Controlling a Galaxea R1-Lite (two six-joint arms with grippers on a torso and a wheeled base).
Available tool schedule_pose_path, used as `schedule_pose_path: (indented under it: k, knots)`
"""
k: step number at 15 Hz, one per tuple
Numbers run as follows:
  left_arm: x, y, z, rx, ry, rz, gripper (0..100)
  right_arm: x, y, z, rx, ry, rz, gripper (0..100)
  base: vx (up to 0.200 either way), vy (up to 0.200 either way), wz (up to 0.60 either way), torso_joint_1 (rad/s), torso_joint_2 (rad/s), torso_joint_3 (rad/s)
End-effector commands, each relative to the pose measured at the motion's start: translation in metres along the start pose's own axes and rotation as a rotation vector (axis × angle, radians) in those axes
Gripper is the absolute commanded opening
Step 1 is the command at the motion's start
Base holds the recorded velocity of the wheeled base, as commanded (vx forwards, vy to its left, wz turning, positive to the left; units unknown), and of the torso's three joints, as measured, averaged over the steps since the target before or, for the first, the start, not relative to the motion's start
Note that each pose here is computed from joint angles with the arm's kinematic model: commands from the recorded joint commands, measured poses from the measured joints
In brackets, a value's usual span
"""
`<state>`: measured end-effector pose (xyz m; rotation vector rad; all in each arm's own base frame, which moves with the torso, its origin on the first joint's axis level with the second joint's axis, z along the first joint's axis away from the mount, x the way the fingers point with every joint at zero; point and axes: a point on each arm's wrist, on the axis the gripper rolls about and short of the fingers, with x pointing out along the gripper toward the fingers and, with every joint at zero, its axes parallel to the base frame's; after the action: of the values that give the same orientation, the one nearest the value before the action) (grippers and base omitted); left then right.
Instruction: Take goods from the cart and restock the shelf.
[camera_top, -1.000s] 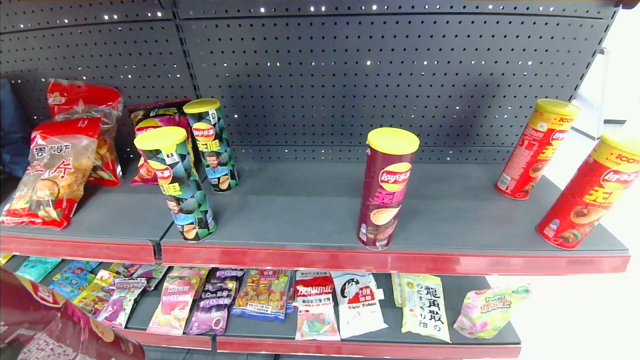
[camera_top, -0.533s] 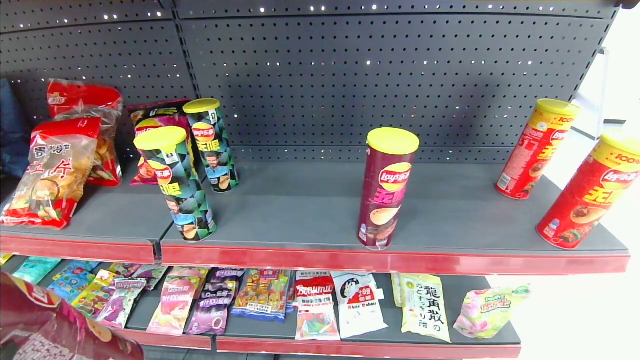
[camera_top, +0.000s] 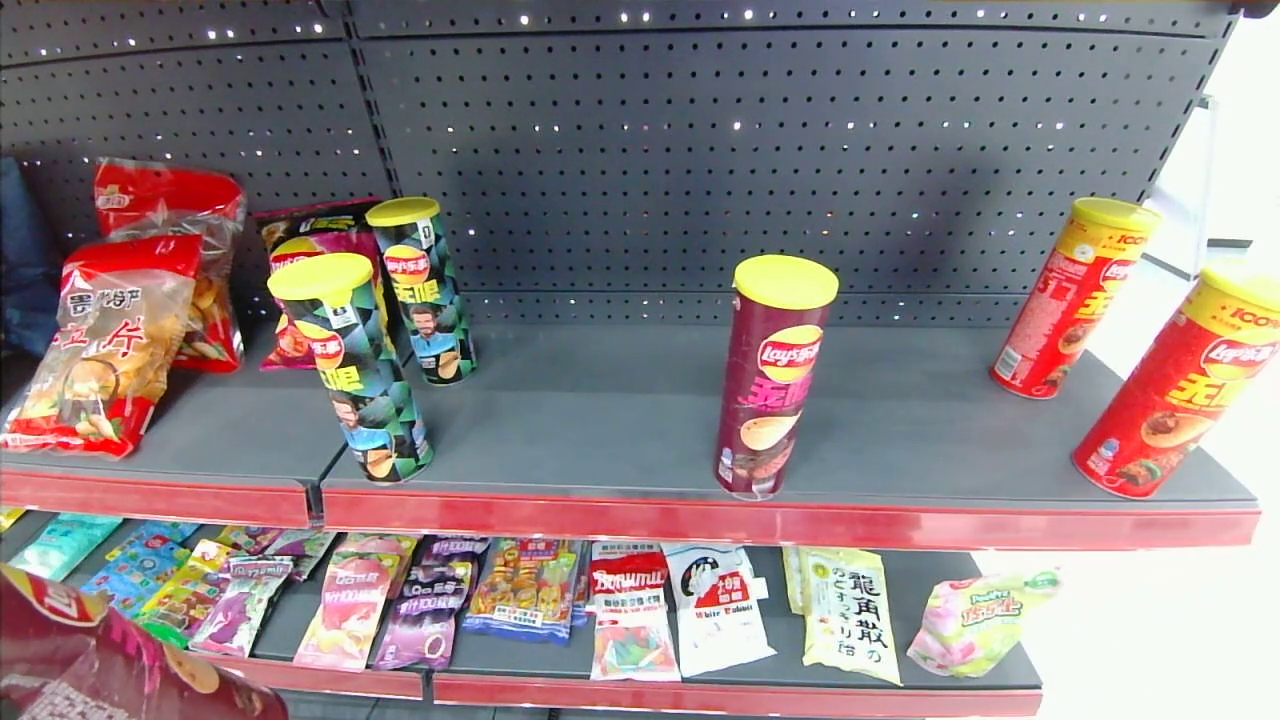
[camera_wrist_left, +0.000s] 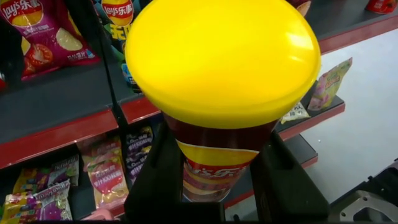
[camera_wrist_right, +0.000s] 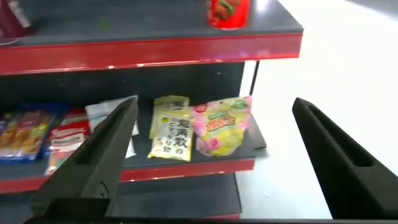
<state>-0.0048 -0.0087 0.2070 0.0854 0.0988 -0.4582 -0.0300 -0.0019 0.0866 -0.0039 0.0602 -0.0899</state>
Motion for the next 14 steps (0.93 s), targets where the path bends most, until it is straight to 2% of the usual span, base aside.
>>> schedule_pose_path:
  k: [1,4,5,6,8,14]
  knots:
    - [-0.0033,-0.0016,-0.0014,0.005,-0.015,0.002,0,0.0017,0.0052,-0.0032,-0.041,-0.038,0.227,100,0.0,0.0,0.0,0.0,0.0,0.0]
    - [-0.004,-0.0019,-0.0011,0.005,-0.019,0.002,0,0.0067,0.0059,-0.0052,-0.094,-0.125,0.232,100,0.0,0.0,0.0,0.0,0.0,0.0]
    - [-0.0046,-0.0021,-0.0012,0.007,-0.022,0.002,0,0.0067,0.0056,-0.0053,-0.093,-0.123,0.221,100,0.0,0.0,0.0,0.0,0.0,0.0]
    - [-0.0069,-0.0034,-0.0037,0.007,-0.029,0.003,0,0.0073,0.0043,-0.0102,-0.056,-0.067,0.16,100,0.0,0.0,0.0,0.0,0.0,0.0]
    - [-0.0062,-0.0038,-0.0103,0.003,-0.016,0.002,0,0.0075,0.0031,-0.0107,-0.003,-0.058,0.107,100,0.0,0.0,0.0,0.0,0.0,0.0]
    - [-0.0061,-0.0036,-0.0089,0.004,-0.018,0.005,0,0.0075,0.0032,-0.0107,0.0,-0.057,0.11,100,0.0,0.0,0.0,0.0,0.0,0.0]
